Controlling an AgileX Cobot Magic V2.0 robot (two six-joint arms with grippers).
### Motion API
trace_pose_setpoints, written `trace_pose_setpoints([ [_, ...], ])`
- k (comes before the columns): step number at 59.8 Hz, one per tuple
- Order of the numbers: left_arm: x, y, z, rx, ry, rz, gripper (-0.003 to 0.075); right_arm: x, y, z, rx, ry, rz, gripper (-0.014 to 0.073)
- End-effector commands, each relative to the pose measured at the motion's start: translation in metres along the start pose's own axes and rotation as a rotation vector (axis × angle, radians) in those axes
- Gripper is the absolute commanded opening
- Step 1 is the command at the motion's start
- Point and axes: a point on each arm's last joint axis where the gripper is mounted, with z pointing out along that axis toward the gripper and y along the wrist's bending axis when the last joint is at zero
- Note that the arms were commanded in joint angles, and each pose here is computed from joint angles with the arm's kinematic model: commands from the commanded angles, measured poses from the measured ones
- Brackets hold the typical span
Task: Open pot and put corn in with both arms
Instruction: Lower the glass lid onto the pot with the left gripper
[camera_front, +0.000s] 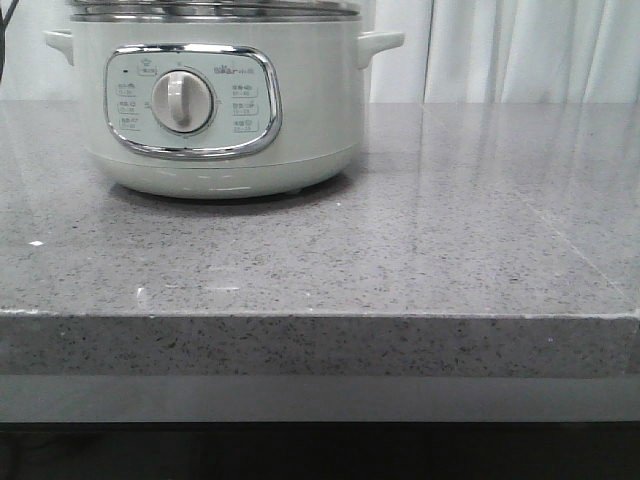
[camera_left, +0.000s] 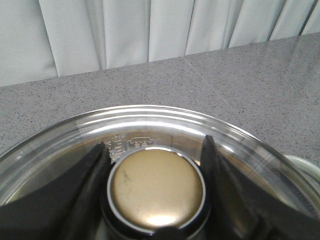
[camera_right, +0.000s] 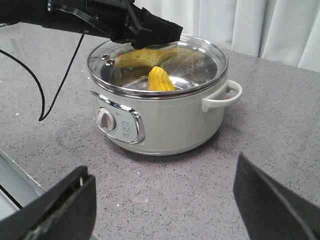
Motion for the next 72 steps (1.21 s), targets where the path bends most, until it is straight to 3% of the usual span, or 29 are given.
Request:
trace_pose_setpoints([
  [1,-0.0415,-0.0023,-0.0253,-0.002,-0.208,0.0,0.0219,-0.0157,0.001,-0.0046,-0.004,-0.111,0.002,0.0582],
  [24,-0.0338,0.0001,-0.0154,-0.012,-0.185,0.028,0.022,-0.0157,0.001,-0.0046,-0.004,-0.111,0.002,0.0582],
  [57,-0.0394,0.0005,-0.0166,-0.019,-0.248,0.048,0.022,-0.0157,0.001,-0.0046,-0.004,-0.111,0.002,0.0582],
  [72,-0.035,0.0,-0.0156,-0.004,-0.198,-0.042,0.022,-0.0157,0.001,-0.0046,-0.004,-0.111,0.002,0.0582],
])
